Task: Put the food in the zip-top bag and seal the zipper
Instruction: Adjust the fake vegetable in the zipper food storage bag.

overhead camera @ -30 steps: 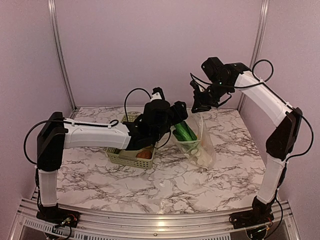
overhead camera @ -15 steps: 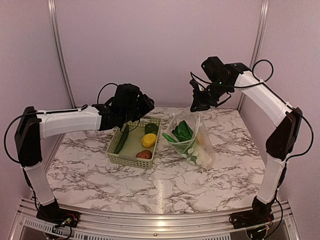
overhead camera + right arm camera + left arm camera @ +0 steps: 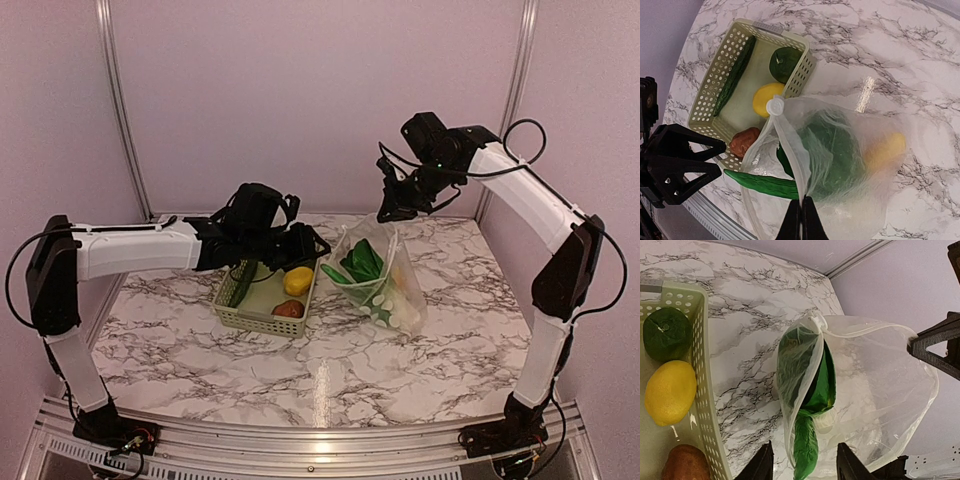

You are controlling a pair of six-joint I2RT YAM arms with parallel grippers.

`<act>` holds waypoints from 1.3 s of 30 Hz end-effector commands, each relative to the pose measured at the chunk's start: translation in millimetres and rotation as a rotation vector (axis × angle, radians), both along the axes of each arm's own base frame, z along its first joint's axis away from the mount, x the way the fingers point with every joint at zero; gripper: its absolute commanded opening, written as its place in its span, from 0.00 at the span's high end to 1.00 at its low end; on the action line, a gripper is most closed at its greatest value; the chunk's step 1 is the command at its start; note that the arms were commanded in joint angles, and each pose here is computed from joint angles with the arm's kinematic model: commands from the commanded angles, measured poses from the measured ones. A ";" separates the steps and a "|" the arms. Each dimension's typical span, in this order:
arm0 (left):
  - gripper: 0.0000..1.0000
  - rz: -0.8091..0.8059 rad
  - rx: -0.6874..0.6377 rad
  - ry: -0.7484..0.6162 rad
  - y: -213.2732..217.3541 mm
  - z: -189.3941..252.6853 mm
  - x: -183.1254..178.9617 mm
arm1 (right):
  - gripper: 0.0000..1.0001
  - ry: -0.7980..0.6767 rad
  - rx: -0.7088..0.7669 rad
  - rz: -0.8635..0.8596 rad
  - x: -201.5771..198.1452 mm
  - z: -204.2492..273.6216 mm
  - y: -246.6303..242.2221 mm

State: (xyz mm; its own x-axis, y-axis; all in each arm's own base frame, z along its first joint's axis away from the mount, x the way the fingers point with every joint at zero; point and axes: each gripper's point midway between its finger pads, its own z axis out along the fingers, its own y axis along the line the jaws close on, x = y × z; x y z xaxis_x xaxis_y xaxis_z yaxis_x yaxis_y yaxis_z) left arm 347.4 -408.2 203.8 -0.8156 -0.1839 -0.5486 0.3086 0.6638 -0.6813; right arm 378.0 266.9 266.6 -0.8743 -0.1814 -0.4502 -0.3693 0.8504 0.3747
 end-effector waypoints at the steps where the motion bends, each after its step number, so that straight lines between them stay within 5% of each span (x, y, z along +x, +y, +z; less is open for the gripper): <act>1: 0.57 -0.120 0.027 0.069 -16.8 -13.3 -17.0 | 1.00 -0.048 0.036 0.017 -4.9 19.3 4.8; 10: 0.57 -0.161 0.102 0.090 -18.3 -22.8 -35.3 | 1.00 -0.046 0.033 0.014 -7.9 17.4 2.1; 16: 0.81 -0.180 0.098 0.083 -25.7 -21.6 -36.1 | 1.00 -0.042 0.038 0.018 -10.2 16.5 5.0; 29: 0.99 -0.216 0.059 0.012 -60.0 -11.7 -9.0 | 1.00 -0.048 0.031 0.047 -22.6 19.8 12.2; 39: 1.00 -0.207 0.007 0.027 -88.8 -9.4 14.2 | 1.00 -0.060 0.060 0.069 -30.4 29.0 21.7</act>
